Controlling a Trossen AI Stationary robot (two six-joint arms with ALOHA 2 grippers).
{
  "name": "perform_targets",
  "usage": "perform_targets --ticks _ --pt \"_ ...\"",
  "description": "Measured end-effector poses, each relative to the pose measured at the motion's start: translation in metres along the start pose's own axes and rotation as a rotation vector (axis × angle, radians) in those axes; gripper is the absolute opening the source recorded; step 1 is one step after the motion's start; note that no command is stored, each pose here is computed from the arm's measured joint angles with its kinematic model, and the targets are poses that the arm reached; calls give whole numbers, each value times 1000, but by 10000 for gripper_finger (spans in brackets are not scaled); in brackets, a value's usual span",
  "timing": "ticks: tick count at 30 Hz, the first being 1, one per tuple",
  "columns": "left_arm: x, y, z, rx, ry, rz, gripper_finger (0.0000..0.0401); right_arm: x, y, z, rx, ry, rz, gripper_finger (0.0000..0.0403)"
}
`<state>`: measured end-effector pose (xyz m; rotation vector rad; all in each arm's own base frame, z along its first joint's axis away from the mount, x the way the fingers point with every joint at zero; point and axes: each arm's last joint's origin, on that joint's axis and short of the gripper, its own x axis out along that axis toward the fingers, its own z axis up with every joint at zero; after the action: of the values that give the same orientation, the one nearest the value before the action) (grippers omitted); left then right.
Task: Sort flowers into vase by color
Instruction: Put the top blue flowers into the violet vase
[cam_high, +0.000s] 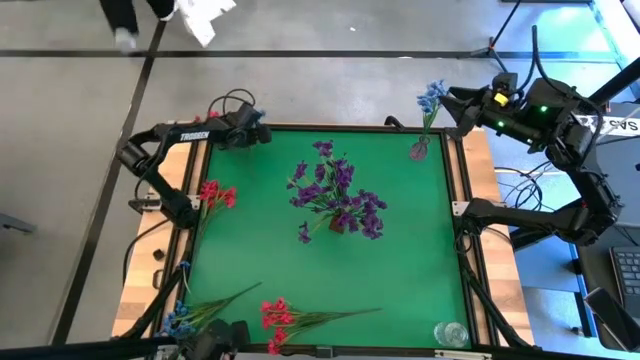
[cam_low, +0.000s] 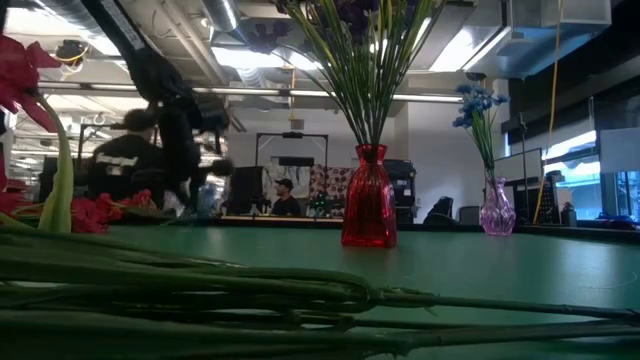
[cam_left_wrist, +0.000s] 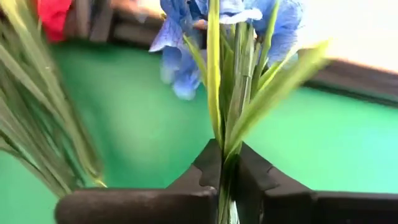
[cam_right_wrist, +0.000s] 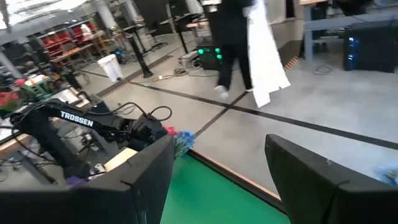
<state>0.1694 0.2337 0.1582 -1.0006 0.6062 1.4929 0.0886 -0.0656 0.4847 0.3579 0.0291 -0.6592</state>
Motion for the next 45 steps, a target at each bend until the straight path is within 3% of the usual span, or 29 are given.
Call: perform_targets --ticks 7,14,18,23,32,38,45 --pt "-85 -4 13 10 -228 -232 20 -1 4 5 -13 -38 103 253" --pt "-205 10 16 30 -610 -721 16 4 12 21 -29 -177 232 253" --pt "-249 23 11 27 -771 -912 15 19 17 29 -44 -231 315 253" --pt "-279 28 4 12 -844 -1121 15 42 20 34 -79 -268 370 253" --pt "-298 -7 -14 34 -922 -1422 14 77 24 31 -124 -221 507 253" --pt "-316 -51 -17 126 -945 -1460 14 86 27 28 -152 -186 579 253" --pt "-329 -114 -10 257 -902 -1480 14 107 50 11 -213 -117 680 253"
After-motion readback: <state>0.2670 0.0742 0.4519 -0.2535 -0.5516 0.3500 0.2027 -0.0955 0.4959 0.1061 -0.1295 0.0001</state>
